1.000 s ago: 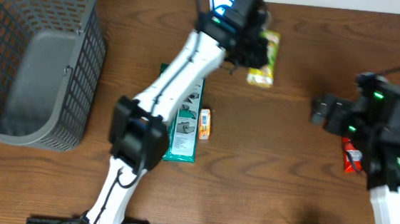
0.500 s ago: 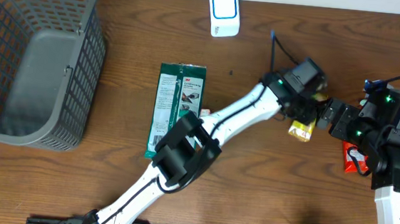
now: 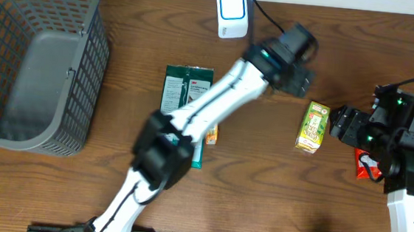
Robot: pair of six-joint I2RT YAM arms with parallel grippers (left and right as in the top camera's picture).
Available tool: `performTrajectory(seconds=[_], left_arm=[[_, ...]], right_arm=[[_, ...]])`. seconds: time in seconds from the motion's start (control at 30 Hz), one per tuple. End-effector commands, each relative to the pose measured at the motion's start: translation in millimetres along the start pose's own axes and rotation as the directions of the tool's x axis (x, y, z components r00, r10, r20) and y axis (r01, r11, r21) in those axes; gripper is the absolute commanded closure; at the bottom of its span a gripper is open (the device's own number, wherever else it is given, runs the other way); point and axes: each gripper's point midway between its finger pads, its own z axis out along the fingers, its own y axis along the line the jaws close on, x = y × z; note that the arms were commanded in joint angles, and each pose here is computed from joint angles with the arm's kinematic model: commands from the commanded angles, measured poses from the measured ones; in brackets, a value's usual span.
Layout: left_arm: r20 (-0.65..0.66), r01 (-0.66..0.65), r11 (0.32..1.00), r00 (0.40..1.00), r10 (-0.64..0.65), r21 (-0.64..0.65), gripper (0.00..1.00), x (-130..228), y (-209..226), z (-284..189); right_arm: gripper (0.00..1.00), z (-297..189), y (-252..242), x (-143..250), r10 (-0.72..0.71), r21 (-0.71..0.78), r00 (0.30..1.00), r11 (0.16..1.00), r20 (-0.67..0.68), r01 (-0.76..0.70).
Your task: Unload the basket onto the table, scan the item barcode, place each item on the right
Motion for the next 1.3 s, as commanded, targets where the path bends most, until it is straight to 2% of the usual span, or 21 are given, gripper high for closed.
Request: performTrajectory(seconds=[0.0,0.07,0.13,0.17,0.23,0.3,0.33,0.53,0.63,0.73,0.8,0.83,0.93,1.27], left_arm=[[0.134,0.043,0.997,0.990,-0.035,-0.060,0.23,-39.9,28.1,-93.8],[0.111,0.096,0.990,0.990,-0.085,-0.102,0.24,-32.6,55.4,-129.0],[0.091,0.139,0.980,0.988,-0.127,-0.143,0.32,-24.1,77.7,-153.0],[0.086,0.163,0.972,0.985,-0.150,-0.170,0.44,-20.2,90.6,-164.7],[0.077,0.206,0.951,0.978,-0.193,-0.232,0.75,-10.8,115.7,-184.7],[0.062,0.244,0.932,0.970,-0.235,-0.268,0.90,-1.6,134.9,-199.5],[0.051,0.263,0.922,0.964,-0.259,-0.283,0.93,3.8,144.3,-205.2],[0.000,0.317,0.870,0.940,-0.342,-0.377,0.90,27.6,181.9,-216.3],[-0.017,0.319,0.862,0.935,-0.354,-0.395,0.84,33.6,188.0,-212.0],[-0.022,0.317,0.858,0.935,-0.355,-0.403,0.83,35.8,191.4,-205.8],[-0.026,0.317,0.858,0.934,-0.357,-0.405,0.83,37.1,193.2,-201.5],[-0.030,0.316,0.857,0.933,-0.358,-0.406,0.78,38.3,194.2,-198.8],[-0.046,0.315,0.855,0.930,-0.364,-0.413,0.76,43.6,197.2,-191.6],[-0.062,0.313,0.853,0.927,-0.370,-0.418,0.76,50.0,202.2,-178.2]], right_arm=[[0.33,18.6,12.3,11.6,-0.039,-0.028,0.997,0.999,-0.073,0.037],[0.44,36.9,24.9,23.4,-0.079,-0.049,0.987,0.996,-0.143,0.073],[0.54,55.4,37.1,33.9,-0.120,-0.069,0.972,0.992,-0.200,0.108],[0.62,63.6,42.4,38.4,-0.137,-0.078,0.965,0.989,-0.222,0.122],[0.82,84.4,52.6,47.8,-0.173,-0.090,0.949,0.984,-0.264,0.155],[0.94,102.3,56.7,55.4,-0.191,-0.088,0.935,0.981,-0.298,0.172],[0.98,111.4,57.1,59.6,-0.191,-0.083,0.929,0.981,-0.317,0.173],[0.99,163.2,40.7,85.0,-0.145,-0.012,0.892,0.988,-0.428,0.155],[0.99,184.5,25.2,97.7,-0.133,0.047,0.872,0.983,-0.471,0.176],[0.99,200.9,4.2,104.4,-0.131,0.134,0.862,0.966,-0.490,0.222],[0.99,205.9,-12.8,103.8,-0.130,0.212,0.862,0.941,-0.489,0.262],[0.99,206.1,-20.3,101.8,-0.130,0.248,0.865,0.928,-0.485,0.279],[0.99,204.6,-38.0,87.2,-0.133,0.339,0.886,0.890,-0.445,0.305],[0.99,213.4,-44.1,65.4,-0.106,0.342,0.926,0.909,-0.361,0.237]])
